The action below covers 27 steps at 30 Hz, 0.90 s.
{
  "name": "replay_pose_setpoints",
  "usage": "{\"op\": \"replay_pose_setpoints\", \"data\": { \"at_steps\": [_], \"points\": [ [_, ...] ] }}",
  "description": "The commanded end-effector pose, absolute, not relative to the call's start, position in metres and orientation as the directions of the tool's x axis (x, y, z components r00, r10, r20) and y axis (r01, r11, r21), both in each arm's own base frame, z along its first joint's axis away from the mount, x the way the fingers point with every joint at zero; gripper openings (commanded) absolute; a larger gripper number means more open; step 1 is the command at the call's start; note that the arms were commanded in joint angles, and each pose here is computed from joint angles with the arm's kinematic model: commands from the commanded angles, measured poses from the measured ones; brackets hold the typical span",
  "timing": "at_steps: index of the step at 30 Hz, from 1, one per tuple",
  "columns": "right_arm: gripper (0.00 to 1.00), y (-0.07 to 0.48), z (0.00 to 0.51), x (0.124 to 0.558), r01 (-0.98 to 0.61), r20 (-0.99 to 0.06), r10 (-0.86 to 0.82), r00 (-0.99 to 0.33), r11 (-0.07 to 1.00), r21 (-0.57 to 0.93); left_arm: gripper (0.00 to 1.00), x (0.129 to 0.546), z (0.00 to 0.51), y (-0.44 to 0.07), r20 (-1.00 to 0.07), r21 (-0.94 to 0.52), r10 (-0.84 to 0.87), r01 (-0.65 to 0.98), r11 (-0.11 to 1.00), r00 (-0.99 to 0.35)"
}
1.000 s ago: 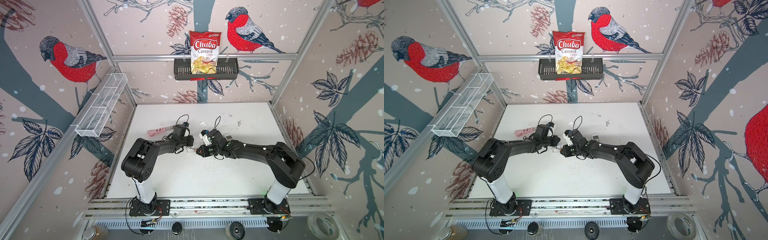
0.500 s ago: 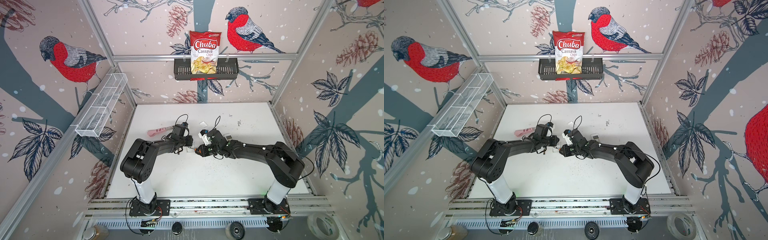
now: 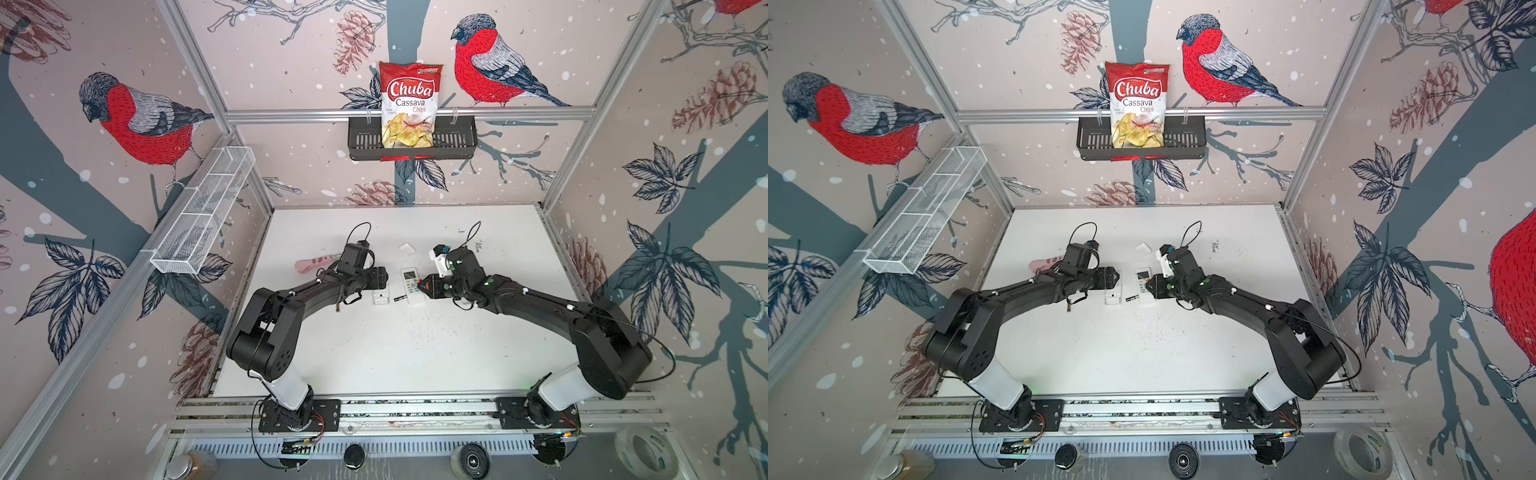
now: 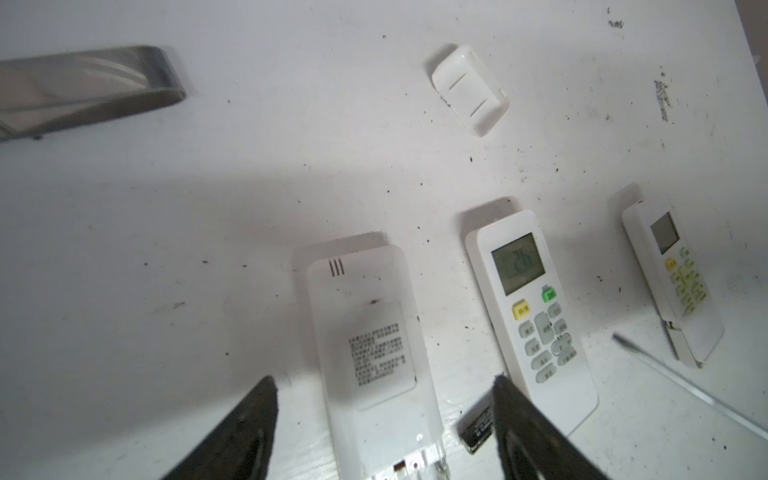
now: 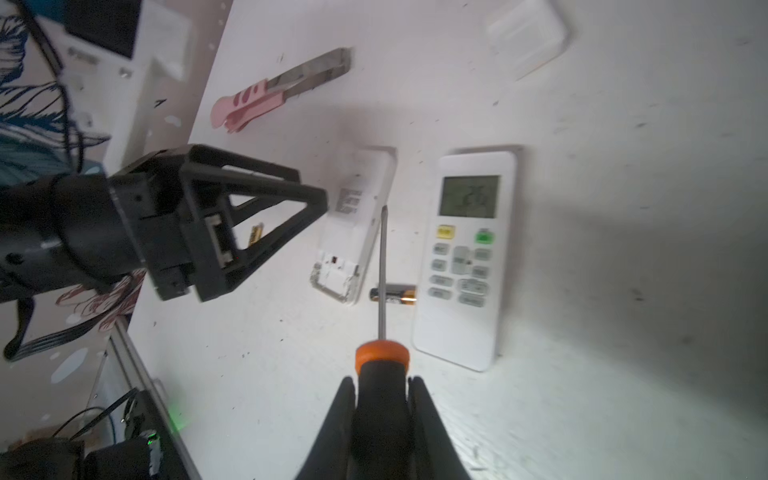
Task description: Unload the batteries from the remote control
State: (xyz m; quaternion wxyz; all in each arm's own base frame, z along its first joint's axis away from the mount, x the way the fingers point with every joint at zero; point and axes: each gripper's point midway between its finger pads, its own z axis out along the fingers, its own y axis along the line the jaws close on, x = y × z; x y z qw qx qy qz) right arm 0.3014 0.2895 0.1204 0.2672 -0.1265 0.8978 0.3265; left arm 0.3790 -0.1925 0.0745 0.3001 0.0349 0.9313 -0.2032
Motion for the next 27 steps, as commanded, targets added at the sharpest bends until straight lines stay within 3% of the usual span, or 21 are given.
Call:
{"op": "replay_pose_setpoints", "data": {
  "at_steps": [1, 8, 22, 27],
  "points": [
    [0.00, 0.253, 0.111, 0.314, -0.331, -0.577, -0.021, -0.817, 0.836, 0.437, 0.87, 0.378, 0.080, -0.194, -0.575, -0.331, -0.044, 0.183, 0.926, -0.817],
    [0.05, 0.219, 0.084, 0.325, -0.249, -0.582, -0.019, -0.813, 0.914, 0.319, 0.87, 0.371, 0.085, -0.202, -0.571, -0.302, -0.015, 0.193, 0.934, -0.821],
    [0.45, 0.210, 0.042, 0.313, -0.230, -0.551, -0.069, -0.831, 0.946, 0.228, 0.88, 0.357, 0.089, -0.194, -0.558, -0.269, -0.018, 0.160, 0.950, -0.830],
    [0.48, 0.212, 0.034, 0.309, -0.235, -0.538, -0.082, -0.839, 0.946, 0.223, 0.88, 0.353, 0.089, -0.201, -0.558, -0.276, -0.016, 0.167, 0.947, -0.830]
  ]
}}
